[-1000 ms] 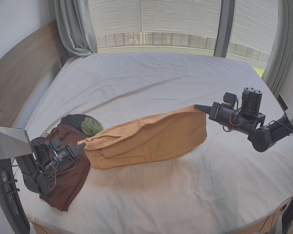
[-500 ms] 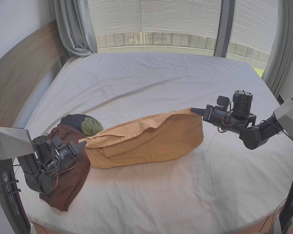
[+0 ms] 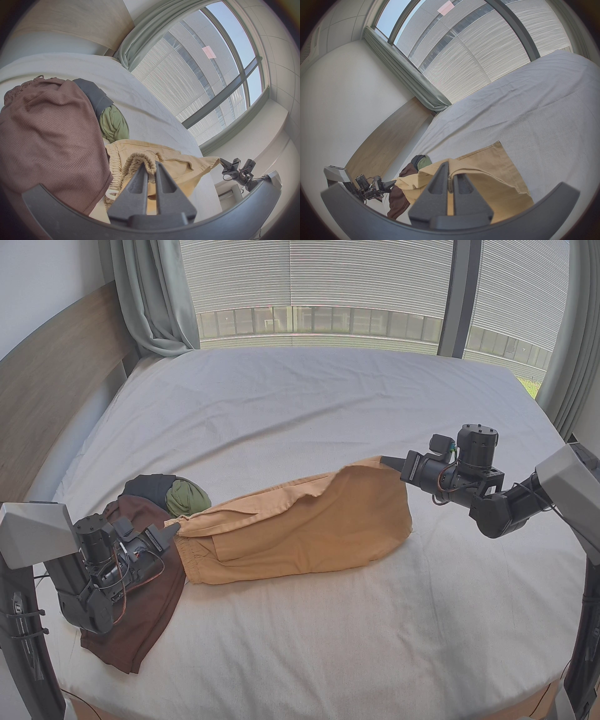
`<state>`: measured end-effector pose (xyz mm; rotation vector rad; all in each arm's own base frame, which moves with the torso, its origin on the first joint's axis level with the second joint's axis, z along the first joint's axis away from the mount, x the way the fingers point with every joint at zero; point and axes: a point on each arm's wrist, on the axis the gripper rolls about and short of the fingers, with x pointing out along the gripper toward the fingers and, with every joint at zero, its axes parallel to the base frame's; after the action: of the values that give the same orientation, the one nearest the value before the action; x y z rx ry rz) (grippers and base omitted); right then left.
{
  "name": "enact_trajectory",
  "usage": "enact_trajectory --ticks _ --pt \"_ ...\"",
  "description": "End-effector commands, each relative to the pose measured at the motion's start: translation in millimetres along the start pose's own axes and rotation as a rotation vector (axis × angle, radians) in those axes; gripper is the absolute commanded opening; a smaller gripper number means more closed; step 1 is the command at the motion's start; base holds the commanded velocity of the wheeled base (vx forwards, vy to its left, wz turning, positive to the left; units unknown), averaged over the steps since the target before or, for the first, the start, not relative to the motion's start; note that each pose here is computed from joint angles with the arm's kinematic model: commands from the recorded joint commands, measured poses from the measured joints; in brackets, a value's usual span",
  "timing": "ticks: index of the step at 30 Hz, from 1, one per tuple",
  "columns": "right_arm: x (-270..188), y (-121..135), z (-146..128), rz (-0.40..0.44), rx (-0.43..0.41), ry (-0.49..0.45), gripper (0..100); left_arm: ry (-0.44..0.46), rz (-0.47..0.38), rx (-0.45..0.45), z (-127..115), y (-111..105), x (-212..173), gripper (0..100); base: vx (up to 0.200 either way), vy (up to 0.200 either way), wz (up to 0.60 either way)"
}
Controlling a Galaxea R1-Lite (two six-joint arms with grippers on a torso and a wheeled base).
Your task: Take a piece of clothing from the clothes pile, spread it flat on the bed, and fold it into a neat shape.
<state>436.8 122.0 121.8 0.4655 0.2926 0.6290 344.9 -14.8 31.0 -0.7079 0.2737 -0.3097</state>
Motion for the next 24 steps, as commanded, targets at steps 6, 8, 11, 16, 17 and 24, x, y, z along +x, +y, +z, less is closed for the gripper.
enact_trajectory --ticks 6,8,11,16,17,24 --pt "19 -22 -20 -0.047 0.012 -0.001 0 -0.005 0.015 -0.002 -6 11 14 0 0.0 0.0 0.0" --pt "20 -21 -17 -0.043 0.009 -0.01 0 -0.011 0.018 -0.001 -5 14 16 0 0.0 0.0 0.0" --pt "23 -22 -16 -0.041 0.006 -0.017 0 -0.009 0.026 -0.002 -8 18 20 0 0.0 0.0 0.0" --pt "28 -26 -20 -0.043 0.008 -0.013 0 -0.03 0.032 0.003 -7 20 26 0 0.0 0.0 0.0" --pt "29 -26 -20 -0.044 0.008 -0.012 0 -0.029 0.033 0.002 -8 21 26 0 0.0 0.0 0.0" --pt "30 -27 -18 -0.039 0.003 -0.025 0 -0.038 0.036 0.006 -8 25 31 0 0.0 0.0 0.0"
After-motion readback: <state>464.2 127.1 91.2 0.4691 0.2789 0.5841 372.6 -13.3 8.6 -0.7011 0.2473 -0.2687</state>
